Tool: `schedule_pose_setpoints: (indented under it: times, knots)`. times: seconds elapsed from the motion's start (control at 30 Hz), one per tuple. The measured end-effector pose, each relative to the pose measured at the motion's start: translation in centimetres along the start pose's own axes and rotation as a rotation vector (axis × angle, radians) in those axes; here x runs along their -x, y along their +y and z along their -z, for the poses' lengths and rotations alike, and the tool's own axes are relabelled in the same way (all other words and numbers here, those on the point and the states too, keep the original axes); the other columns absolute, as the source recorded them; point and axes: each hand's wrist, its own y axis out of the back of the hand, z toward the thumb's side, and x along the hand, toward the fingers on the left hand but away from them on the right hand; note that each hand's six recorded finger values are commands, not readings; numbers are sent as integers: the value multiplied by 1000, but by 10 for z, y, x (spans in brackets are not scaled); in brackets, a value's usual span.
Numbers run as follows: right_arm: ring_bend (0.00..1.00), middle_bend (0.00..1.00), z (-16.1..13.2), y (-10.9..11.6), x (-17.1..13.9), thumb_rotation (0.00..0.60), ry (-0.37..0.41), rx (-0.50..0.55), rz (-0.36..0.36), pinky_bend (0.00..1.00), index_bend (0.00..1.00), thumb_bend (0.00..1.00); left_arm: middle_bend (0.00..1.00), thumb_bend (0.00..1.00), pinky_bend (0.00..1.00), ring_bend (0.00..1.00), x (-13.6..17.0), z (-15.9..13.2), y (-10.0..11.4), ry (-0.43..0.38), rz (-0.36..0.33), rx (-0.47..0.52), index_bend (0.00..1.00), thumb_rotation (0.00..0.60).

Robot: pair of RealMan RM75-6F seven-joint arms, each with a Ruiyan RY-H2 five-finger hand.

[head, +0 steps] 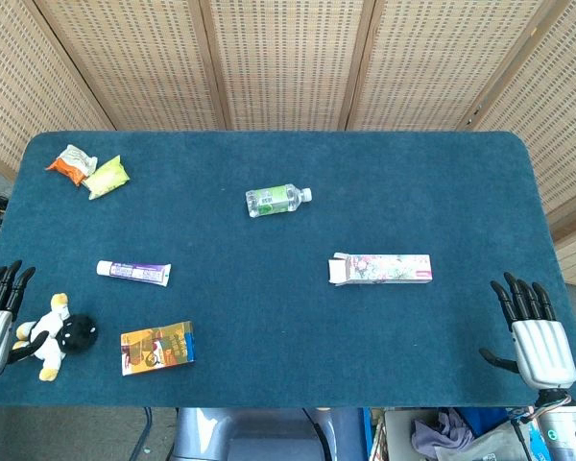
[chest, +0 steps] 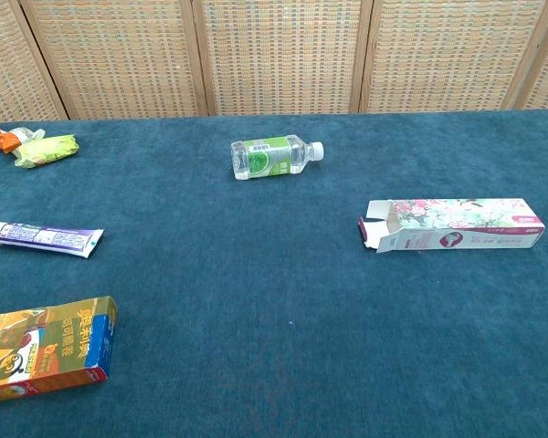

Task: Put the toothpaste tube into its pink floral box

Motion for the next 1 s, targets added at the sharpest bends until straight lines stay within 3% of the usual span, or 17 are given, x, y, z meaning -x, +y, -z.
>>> schedule_pose_setpoints:
  times: [1.0]
  knots:
    - [0,0,-4,1,-2,600,8,4,-2,0,0,0,0,217,0,0,-3,-9,1,-36,-6,30,0,600]
